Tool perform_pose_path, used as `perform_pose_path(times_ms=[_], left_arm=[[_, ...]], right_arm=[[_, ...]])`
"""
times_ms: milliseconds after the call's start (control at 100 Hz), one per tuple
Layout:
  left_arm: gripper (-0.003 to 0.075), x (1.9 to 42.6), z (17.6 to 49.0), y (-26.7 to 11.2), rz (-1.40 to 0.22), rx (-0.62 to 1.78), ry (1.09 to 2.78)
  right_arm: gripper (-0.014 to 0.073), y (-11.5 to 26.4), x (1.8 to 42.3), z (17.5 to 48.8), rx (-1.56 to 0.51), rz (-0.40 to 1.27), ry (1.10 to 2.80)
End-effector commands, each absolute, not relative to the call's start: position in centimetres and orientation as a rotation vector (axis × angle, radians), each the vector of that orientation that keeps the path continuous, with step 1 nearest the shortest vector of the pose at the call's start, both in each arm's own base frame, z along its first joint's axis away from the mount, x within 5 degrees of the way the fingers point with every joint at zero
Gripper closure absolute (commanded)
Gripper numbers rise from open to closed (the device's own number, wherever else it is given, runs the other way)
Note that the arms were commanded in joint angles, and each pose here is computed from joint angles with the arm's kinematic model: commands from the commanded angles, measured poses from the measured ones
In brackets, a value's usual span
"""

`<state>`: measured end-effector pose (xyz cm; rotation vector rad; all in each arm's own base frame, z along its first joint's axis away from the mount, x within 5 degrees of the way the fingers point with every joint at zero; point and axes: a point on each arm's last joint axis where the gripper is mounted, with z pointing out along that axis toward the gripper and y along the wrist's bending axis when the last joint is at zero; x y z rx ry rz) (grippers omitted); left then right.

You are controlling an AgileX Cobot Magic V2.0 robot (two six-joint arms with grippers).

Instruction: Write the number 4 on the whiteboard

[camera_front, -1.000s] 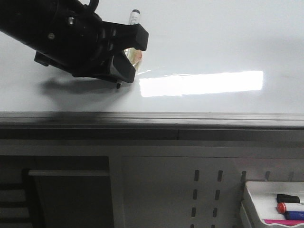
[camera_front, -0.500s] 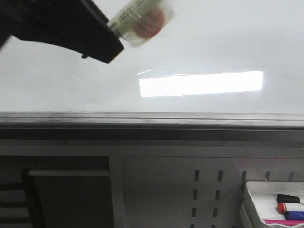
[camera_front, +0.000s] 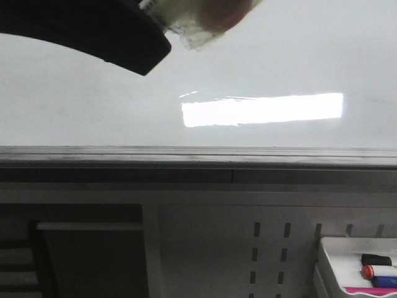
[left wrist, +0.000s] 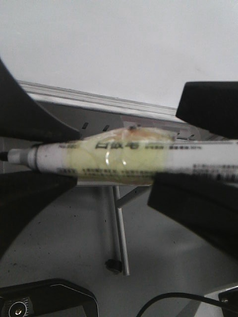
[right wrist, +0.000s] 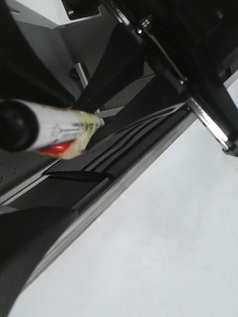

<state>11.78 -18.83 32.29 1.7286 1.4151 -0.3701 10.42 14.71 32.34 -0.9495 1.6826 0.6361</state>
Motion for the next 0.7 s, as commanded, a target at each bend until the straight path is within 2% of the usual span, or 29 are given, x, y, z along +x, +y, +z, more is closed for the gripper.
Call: perform_pose_path(times_ms=[0, 530, 630, 690], left_arm=[[0.0741, 11.6, 33.9, -18.9, -0.384, 1.661, 1.367], [0.0741, 11.7, 33.3, -19.2, -0.393, 1.695, 1.390], [0.0741, 11.8, 32.9, -19.4, -0.395, 1.708, 1.402], [0.0741, 11.8, 33.0, -19.4, -0.393, 1.703, 1.400]], right_arm=[[0.0210, 15.0, 10.9, 34.6, -0.875, 0.654, 1.579], [0.0214, 16.2, 11.5, 32.9, -0.945, 0.646, 1.703], [0.0290, 16.2, 11.4, 32.7, -0.963, 0.647, 1.727], [0.0382, 16.2, 11.3, 32.5, -0.976, 0.647, 1.745]])
